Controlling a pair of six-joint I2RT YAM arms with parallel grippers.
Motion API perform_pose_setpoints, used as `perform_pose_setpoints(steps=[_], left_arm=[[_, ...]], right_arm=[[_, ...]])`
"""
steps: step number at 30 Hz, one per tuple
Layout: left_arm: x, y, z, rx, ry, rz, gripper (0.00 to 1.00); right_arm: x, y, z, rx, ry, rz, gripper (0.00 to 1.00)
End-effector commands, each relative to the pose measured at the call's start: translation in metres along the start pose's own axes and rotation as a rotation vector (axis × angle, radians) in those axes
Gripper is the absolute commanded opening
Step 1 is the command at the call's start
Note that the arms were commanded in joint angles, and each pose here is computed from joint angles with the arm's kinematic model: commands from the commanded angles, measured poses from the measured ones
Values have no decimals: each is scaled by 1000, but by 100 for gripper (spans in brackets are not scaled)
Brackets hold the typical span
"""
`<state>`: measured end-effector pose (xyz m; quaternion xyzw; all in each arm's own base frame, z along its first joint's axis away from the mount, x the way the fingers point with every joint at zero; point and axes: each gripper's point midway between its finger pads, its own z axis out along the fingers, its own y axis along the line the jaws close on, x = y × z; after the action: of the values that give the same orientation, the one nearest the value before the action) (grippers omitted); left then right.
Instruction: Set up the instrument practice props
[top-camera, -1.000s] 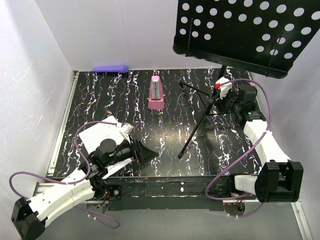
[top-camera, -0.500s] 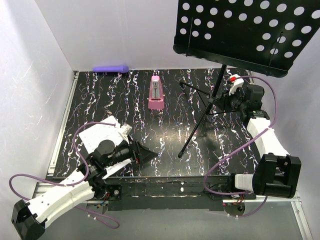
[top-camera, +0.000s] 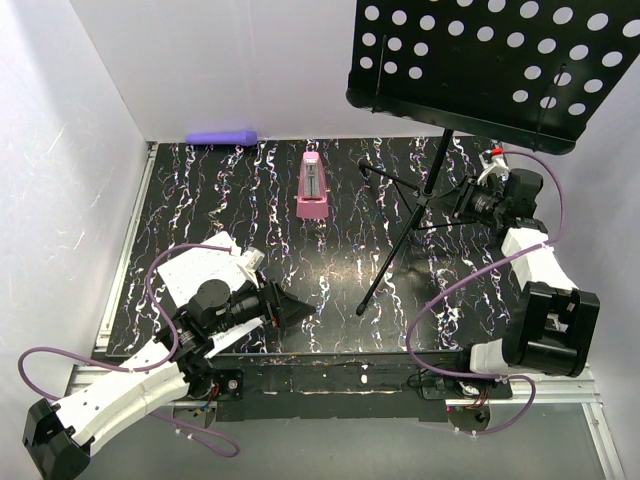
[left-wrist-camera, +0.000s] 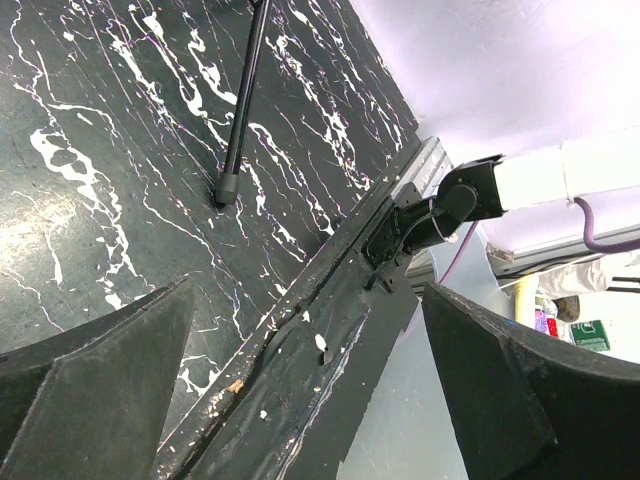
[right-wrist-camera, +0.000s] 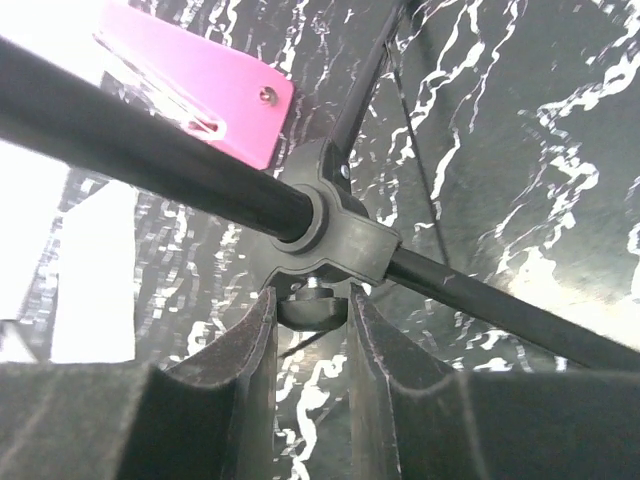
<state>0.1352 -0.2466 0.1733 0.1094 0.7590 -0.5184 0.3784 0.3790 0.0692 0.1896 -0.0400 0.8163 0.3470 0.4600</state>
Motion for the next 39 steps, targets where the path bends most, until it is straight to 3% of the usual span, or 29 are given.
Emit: perform_pose_setpoints(steps=[1, 5, 11, 14, 16, 20, 22, 27, 30, 36, 39], left_arm=[[-2, 0, -1, -7, -9, 1, 98], [-2, 1, -1, -9, -11, -3, 98], [-2, 1, 2, -10, -6, -9, 98], [-3, 0, 5, -4, 1, -11, 98], [-4, -2, 6, 1, 5, -8, 98], [-6, -3, 6, 0, 6, -1, 98], [-7, -3, 4, -5, 0, 2, 98], [-4, -2, 3, 0, -7, 1, 98], [-4, -2, 3, 5, -3, -1, 98], [-3, -3, 7, 15, 6, 1, 98], [-2, -4, 8, 20, 9, -4, 98]], right_arm=[[19, -21, 5, 71, 56, 388, 1], [27, -36, 6, 102, 21, 586, 1], [35, -39, 5, 103, -30, 696, 4], [27, -31, 6, 37, -43, 653, 44], [19, -25, 6, -8, -46, 576, 65], [5, -17, 0, -76, -67, 391, 79], [2, -15, -6, -79, -65, 294, 82], [-2, -7, -30, -34, -55, -158, 83], [-11, -7, -42, 26, -80, -343, 83], [-15, 2, -48, 89, -6, -537, 80], [-24, 2, -44, 142, -13, -559, 77]])
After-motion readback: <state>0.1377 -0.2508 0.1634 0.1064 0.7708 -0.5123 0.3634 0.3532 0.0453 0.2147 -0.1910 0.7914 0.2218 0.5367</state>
